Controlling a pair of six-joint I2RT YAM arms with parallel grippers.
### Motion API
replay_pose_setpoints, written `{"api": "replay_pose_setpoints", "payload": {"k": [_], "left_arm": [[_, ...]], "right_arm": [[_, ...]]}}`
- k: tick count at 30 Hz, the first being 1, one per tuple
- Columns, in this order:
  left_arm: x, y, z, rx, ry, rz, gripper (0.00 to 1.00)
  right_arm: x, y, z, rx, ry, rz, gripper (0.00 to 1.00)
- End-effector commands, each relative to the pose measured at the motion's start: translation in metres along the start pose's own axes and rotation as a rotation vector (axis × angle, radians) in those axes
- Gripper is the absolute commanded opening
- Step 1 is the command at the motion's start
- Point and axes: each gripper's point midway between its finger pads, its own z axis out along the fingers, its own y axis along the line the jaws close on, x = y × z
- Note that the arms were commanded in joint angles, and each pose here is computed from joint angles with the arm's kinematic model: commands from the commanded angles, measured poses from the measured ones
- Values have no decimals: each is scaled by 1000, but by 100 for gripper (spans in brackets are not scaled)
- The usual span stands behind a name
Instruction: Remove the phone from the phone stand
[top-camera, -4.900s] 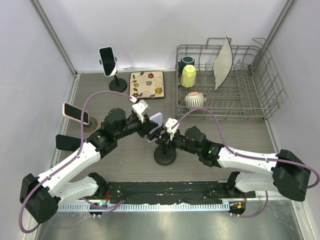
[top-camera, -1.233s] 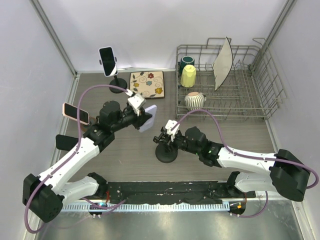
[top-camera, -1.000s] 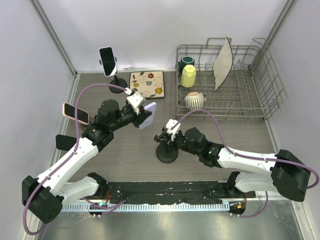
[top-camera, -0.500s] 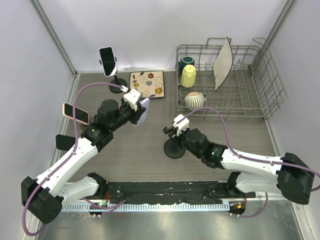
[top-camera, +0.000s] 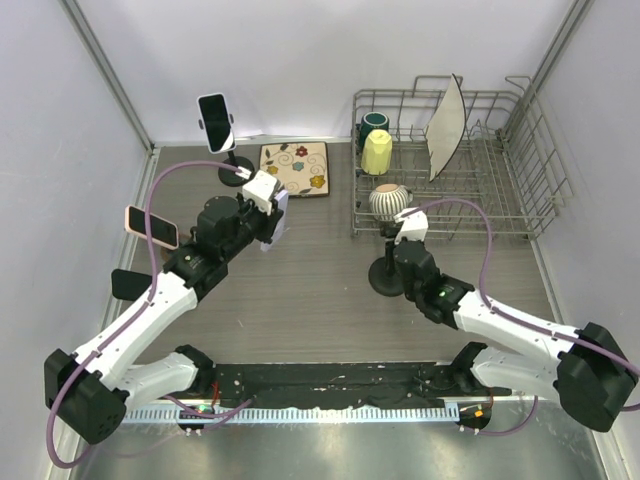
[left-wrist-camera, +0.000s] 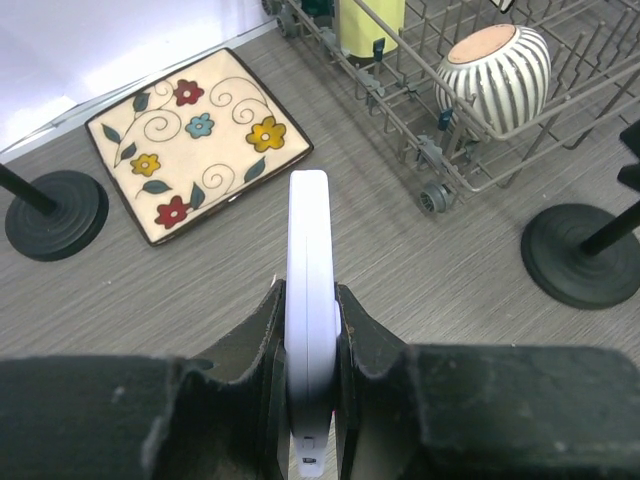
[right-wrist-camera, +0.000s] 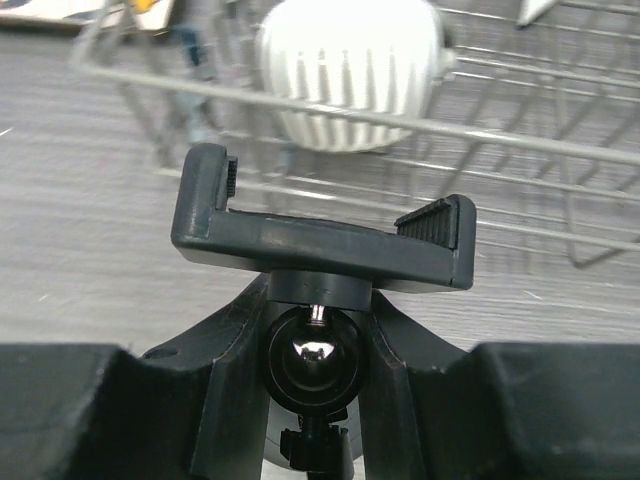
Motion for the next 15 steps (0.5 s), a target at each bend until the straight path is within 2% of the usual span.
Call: {"api": "replay_pose_setpoints", "payload": {"k": [1,8,11,14,15], "left_arm": [[-48,8,-4,-42,-126,-16,0],[-47,10,-2,-55,-112,-46,0],[-47,11,-2,-67,-104,-63,0],[-44,14,1,-87,-77,-87,0],[-40,14,4,-91,-61,-105,0]], "right_arm": [[-13,-51,3,218,-46,80,1],[-14,-78,13,335,-48,121,1],[-15,-81,13,350,-52,124,6],[-22,-80,9,331,-69,142,25],[-24,-78,8,321,-70,145,37]]}}
